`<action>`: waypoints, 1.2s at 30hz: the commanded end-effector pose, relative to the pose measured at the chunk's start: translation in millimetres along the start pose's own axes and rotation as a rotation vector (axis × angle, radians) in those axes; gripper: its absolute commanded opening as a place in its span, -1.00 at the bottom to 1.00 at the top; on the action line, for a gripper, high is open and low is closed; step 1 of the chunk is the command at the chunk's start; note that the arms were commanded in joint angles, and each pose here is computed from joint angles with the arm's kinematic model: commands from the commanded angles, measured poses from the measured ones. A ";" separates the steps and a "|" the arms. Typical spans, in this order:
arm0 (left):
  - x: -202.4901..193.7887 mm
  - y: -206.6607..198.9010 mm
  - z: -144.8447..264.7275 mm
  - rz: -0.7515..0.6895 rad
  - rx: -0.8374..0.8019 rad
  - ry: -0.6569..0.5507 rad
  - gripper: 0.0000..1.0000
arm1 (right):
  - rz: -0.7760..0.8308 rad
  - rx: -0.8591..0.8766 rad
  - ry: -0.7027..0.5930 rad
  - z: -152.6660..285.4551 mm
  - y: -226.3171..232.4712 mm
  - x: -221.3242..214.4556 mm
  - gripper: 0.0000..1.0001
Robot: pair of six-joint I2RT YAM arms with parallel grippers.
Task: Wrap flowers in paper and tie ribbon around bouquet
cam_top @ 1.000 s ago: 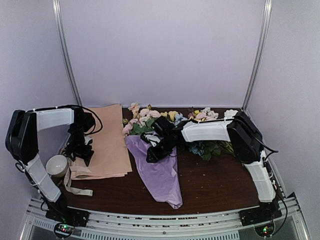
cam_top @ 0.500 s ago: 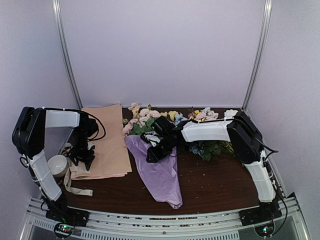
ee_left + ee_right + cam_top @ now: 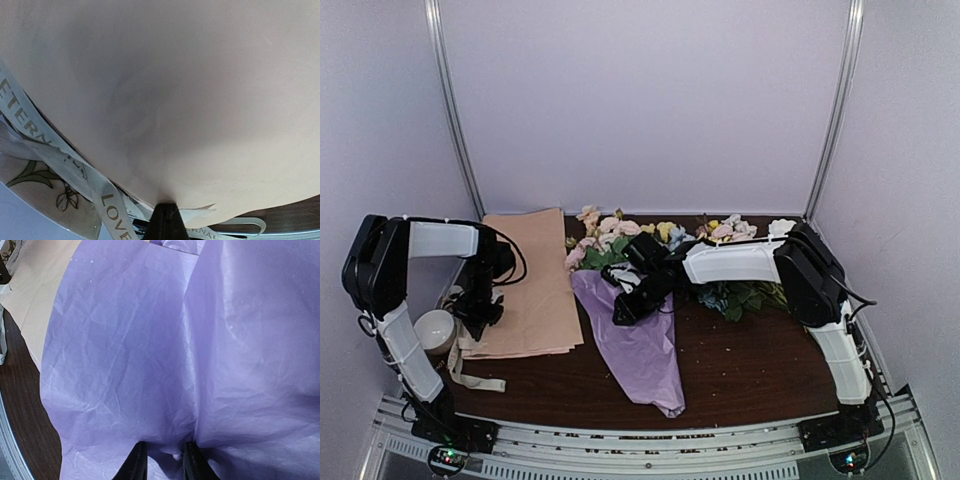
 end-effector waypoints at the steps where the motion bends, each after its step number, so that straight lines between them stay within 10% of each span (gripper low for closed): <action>1: -6.9 2.0 12.7 0.000 -0.003 -0.029 -1.00 | -0.018 -0.009 0.107 -7.2 -3.6 -28.9 -0.47; 17: 7.8 2.4 114.9 0.052 -0.141 -0.489 -1.00 | -0.016 -0.017 0.118 -9.7 -6.0 -30.6 -0.48; 25: -65.5 -145.9 342.9 -0.633 -0.534 -1.200 -1.00 | -0.039 0.019 0.119 -13.4 -5.3 -30.8 -0.48; 36: -213.9 -243.3 509.6 -1.259 -1.080 -1.548 -1.00 | -0.077 0.049 0.129 -19.8 -10.0 -34.5 -0.49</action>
Point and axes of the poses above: each gripper's point midway between its finger pads, its own z axis back along the fingers, its own y axis along the line the jaws close on, x = y × z, the point moved 3 cm from there along z, back along the fingers, and after that the axes turned 5 degrees about z, right-handed, at the moved point
